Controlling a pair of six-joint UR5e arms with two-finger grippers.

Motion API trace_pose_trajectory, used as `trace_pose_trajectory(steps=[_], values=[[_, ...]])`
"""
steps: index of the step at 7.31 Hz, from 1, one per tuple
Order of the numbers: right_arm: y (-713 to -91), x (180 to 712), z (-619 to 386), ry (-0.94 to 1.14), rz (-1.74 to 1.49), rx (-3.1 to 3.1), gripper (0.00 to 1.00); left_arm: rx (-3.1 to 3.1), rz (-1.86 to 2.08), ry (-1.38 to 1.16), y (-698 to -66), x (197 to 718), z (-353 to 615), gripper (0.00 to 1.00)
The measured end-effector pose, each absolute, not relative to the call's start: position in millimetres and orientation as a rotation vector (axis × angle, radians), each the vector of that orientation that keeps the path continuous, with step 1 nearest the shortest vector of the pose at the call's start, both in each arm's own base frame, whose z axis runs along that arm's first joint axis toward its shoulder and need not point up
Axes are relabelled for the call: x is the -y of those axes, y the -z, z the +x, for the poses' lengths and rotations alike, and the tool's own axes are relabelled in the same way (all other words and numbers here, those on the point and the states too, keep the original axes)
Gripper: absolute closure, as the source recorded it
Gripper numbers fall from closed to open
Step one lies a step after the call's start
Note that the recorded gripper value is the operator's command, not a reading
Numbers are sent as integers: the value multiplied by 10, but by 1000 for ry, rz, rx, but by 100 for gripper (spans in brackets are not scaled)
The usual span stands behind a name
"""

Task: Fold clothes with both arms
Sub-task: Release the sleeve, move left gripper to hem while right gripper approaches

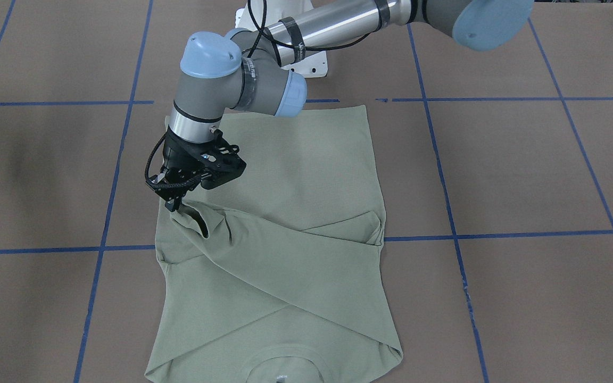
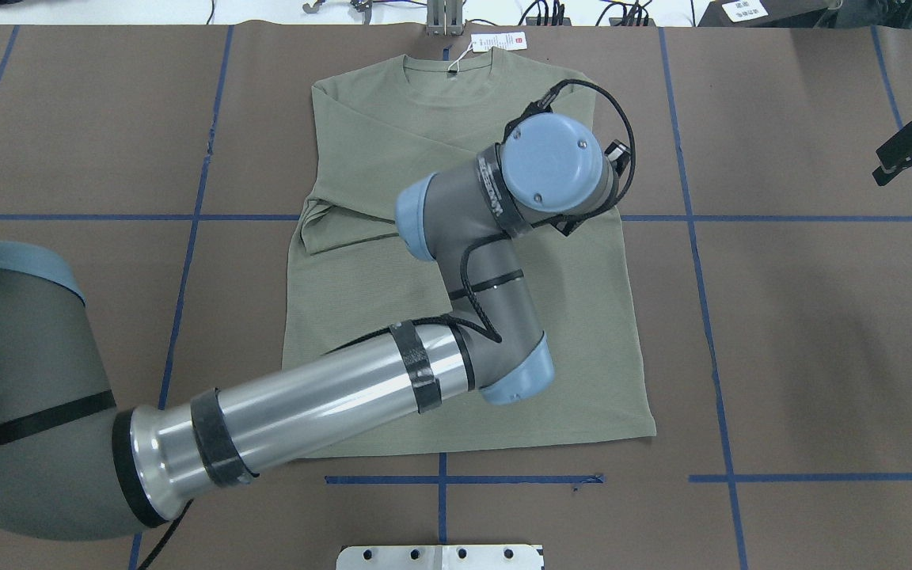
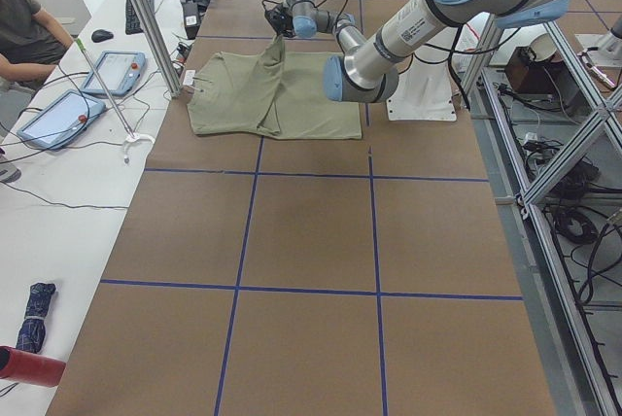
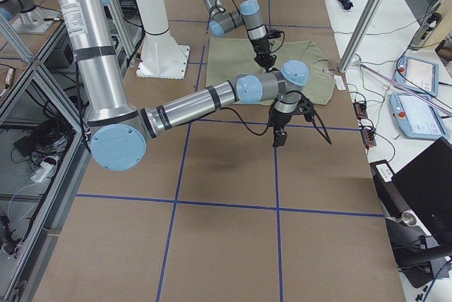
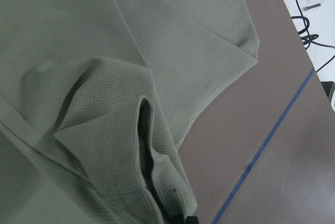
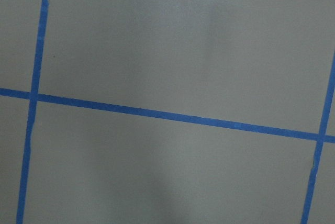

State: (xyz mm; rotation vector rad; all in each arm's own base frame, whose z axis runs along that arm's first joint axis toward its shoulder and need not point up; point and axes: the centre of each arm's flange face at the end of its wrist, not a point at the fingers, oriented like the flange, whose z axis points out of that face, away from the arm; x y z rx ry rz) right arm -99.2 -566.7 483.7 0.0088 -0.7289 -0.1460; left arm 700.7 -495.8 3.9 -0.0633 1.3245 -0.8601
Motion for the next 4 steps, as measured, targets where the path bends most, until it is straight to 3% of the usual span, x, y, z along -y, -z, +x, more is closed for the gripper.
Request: trace_pose_trajectory(steps=[4], values=[[-4698,5718,-1091,154,35,755,0,-1350,106,716,-290,4658,7126,0]])
